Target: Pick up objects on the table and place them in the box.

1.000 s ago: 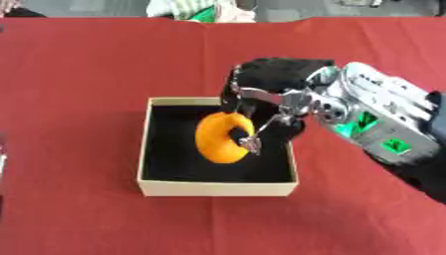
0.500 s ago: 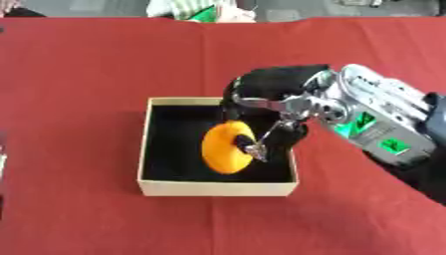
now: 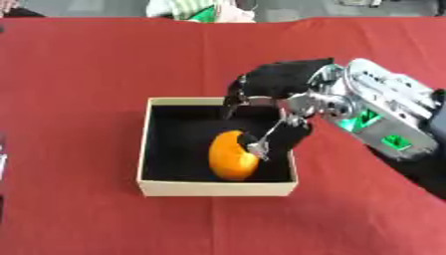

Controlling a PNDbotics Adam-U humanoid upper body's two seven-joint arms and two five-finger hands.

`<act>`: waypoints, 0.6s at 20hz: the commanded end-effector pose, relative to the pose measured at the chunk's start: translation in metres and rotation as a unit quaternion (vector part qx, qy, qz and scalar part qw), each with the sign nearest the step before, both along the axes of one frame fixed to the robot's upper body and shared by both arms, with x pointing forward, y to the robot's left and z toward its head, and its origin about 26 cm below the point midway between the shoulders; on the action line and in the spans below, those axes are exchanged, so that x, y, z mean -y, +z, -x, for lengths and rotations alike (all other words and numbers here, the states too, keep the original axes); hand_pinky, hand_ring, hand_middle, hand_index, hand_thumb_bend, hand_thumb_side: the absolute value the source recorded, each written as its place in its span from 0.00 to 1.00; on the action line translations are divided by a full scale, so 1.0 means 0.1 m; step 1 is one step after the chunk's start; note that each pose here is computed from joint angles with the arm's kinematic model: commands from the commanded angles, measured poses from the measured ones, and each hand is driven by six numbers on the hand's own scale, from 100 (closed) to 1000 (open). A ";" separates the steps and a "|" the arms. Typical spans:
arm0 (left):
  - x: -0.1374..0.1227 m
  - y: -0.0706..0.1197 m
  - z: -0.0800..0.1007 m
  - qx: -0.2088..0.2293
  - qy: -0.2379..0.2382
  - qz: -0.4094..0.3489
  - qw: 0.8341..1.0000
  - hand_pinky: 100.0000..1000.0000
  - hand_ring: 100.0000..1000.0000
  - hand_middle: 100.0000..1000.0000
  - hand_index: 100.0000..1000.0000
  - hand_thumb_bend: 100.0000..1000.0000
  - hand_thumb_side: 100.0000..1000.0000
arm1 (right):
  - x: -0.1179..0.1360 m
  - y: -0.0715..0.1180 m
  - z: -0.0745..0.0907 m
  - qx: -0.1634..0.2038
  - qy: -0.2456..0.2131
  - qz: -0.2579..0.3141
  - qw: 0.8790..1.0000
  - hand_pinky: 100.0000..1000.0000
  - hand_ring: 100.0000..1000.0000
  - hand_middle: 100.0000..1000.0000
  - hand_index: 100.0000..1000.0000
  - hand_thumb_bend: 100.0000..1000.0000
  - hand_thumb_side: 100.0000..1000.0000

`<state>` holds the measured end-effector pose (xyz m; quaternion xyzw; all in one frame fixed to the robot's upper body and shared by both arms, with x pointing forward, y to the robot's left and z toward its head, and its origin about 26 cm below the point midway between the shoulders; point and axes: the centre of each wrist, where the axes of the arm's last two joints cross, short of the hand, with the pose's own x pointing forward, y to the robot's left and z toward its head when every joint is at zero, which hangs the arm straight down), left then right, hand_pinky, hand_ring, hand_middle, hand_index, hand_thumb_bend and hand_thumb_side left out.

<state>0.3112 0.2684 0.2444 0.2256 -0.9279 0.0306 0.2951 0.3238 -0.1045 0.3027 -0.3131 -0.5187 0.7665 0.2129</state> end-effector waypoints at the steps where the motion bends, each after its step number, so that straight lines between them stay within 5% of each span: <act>1: -0.02 0.07 0.04 0.013 0.002 -0.001 1.000 0.39 0.62 0.66 0.82 0.07 0.65 | 0.16 0.30 0.20 0.064 -0.003 -0.047 0.997 0.78 0.82 0.74 0.80 0.00 0.09; 6: -0.02 0.07 0.04 0.014 0.003 -0.003 1.000 0.39 0.62 0.66 0.82 0.07 0.65 | 0.33 0.57 0.43 0.135 0.004 -0.127 0.983 0.79 0.82 0.74 0.79 0.00 0.10; 12: -0.03 0.07 0.04 0.015 0.006 -0.002 1.000 0.39 0.62 0.66 0.82 0.07 0.65 | 0.53 0.66 0.40 0.214 -0.003 -0.230 0.949 0.82 0.82 0.75 0.82 0.00 0.52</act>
